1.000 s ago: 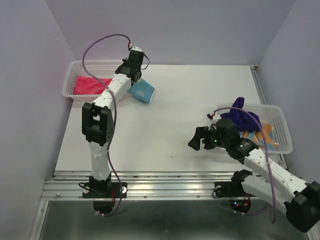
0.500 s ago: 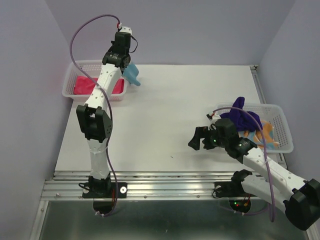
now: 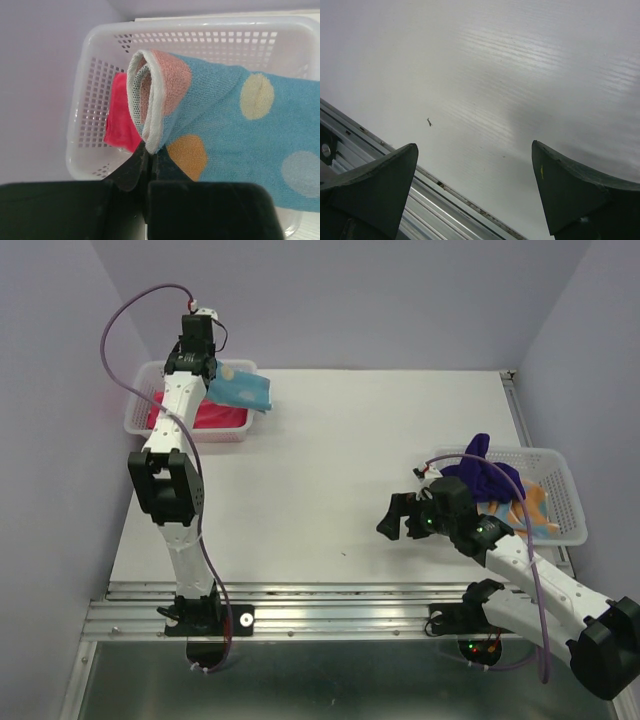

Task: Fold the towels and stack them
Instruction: Neatly place the folded towel into the bin

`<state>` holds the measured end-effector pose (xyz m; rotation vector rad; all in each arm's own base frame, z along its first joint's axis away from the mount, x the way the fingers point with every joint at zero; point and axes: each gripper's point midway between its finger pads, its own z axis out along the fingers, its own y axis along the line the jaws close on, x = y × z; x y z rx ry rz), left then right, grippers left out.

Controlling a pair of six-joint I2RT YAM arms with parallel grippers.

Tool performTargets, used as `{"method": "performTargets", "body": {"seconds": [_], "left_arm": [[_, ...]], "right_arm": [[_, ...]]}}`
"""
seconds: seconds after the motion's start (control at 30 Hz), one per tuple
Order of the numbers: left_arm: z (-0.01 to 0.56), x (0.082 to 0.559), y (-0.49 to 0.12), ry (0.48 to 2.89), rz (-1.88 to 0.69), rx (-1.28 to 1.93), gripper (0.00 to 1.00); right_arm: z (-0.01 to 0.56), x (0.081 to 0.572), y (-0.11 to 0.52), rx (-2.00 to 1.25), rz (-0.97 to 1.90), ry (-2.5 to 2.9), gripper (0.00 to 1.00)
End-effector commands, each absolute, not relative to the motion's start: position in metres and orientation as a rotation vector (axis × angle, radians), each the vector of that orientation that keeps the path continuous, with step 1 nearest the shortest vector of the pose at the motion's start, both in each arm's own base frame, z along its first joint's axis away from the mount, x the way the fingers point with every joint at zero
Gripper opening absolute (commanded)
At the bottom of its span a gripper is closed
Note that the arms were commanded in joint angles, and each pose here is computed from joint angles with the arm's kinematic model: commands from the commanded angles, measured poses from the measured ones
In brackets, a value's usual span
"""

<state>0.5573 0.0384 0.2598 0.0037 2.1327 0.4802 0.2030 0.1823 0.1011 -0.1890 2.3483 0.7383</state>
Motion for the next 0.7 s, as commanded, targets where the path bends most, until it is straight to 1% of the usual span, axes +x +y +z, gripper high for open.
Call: {"method": "performTargets", "body": {"seconds": [0.0, 0.1, 0.13, 0.37, 0.53, 0.67], "left_arm": [[0.29, 0.558, 0.048, 2.031, 0.48, 0.037, 0.0], [0.278, 0.563, 0.062, 2.045, 0.486, 0.045, 0.0], [0.273, 0.565, 0.075, 2.046, 0.499, 0.024, 0.0], [0.255, 0.569, 0.085, 2.026, 0.537, 0.081, 0.0], [0.236, 0.57, 0.097, 2.049, 0.56, 0.082, 0.0], [0.233, 0.573, 0.105, 2.04, 0.572, 0.06, 0.0]], "right_arm": [[0.129, 0.214, 0.189, -0.197, 0.753, 2.272, 1.0], [0.127, 0.215, 0.188, -0.197, 0.744, 2.285, 1.0], [0.125, 0.214, 0.189, -0.2, 0.747, 2.292, 1.0], [0.122, 0.213, 0.188, -0.202, 0.741, 2.309, 1.0], [0.115, 0.211, 0.187, -0.203, 0.728, 2.34, 1.0], [0.113, 0.211, 0.187, -0.199, 0.725, 2.35, 1.0]]}}
